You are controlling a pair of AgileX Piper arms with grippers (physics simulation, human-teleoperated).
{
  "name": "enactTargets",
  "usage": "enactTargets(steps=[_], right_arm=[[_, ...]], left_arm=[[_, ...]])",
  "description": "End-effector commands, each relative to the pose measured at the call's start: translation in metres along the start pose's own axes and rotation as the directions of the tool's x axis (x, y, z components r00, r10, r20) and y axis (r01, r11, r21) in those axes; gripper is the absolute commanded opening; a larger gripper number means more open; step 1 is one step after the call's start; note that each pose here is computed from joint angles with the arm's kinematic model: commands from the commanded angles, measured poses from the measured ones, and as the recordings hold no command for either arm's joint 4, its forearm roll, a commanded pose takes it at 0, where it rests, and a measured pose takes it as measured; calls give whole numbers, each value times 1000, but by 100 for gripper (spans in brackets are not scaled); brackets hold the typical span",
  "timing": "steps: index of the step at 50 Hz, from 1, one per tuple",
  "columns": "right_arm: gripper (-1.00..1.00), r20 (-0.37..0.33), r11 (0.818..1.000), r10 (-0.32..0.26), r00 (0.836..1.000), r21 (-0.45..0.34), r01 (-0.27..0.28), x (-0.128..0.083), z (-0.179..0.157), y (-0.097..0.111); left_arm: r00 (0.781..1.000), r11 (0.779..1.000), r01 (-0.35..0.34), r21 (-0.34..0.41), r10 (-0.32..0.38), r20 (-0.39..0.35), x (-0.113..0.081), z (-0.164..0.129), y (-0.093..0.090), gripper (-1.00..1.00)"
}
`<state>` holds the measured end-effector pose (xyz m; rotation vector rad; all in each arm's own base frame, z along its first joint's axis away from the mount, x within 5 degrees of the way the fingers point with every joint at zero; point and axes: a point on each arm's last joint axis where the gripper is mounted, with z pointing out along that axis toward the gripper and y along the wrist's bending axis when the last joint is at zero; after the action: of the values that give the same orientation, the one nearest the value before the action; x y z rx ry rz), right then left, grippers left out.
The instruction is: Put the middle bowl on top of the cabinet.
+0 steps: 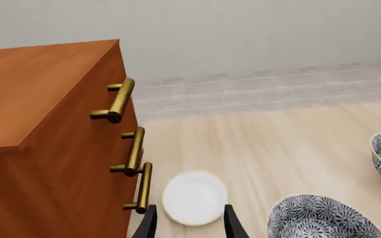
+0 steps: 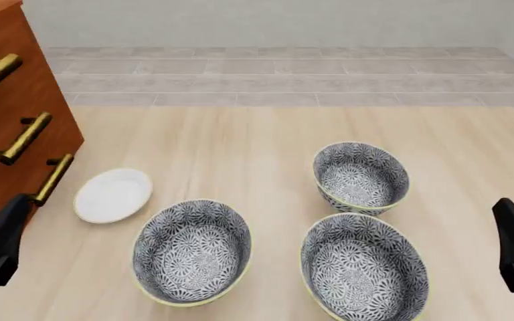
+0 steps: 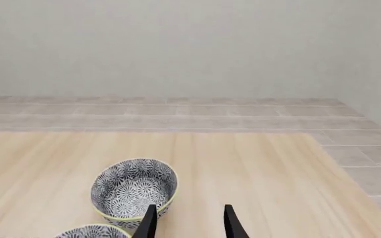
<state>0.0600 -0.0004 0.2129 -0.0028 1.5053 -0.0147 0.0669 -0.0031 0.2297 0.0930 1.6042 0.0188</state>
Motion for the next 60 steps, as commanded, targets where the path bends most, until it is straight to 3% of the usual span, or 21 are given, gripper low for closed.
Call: enactTargets(steps=[1,2,7,9,10,19,26,33,45,47,51,53,60], right_arm=[[100,-8,1000,-9,1000,1,9,1,1,0],[100,-10,1000,-8,1000,3,8,1,1,0],[100,-13,1000,-12,1000,-2,12,1,2,0],[100,-13,1000,-12,1000,-3,12,1,2,0],[100,-14,1000,-15,1000,-5,14,1,2,0],[100,-18,1000,-17,1000,-10,17,1,4,1],[100,-28,1000,-17,999,-13,17,1,6,1],[100,-32,1000,-19,999,-16,18,1,7,1],[100,-37,1000,-18,999,-19,17,1,9,1],[100,-38,1000,-18,999,-20,17,1,9,1],[100,-39,1000,-18,999,-21,17,1,10,1],[100,-42,1000,-18,999,-21,17,1,10,1],[100,-46,1000,-20,999,-25,19,2,11,2]], left_arm=[[993,999,-42,33,46,-113,-10,15,-1,100],[986,998,-58,18,60,-154,-9,21,1,100],[977,998,-52,27,56,-207,-12,26,1,100],[976,998,-54,34,60,-211,-13,26,0,100],[971,995,-93,40,99,-216,-13,26,1,100],[951,994,-64,85,86,-297,-15,33,-3,100],[932,988,-115,104,144,-334,-20,39,-3,100],[910,987,-49,151,106,-400,-31,46,-9,100],[890,987,12,162,63,-452,-48,46,-12,100],[876,987,44,158,37,-480,-46,49,-14,100],[876,985,45,167,41,-480,-49,47,-15,100],[863,983,63,170,32,-504,-46,49,-17,100],[852,982,66,176,36,-522,-44,46,-18,100]])
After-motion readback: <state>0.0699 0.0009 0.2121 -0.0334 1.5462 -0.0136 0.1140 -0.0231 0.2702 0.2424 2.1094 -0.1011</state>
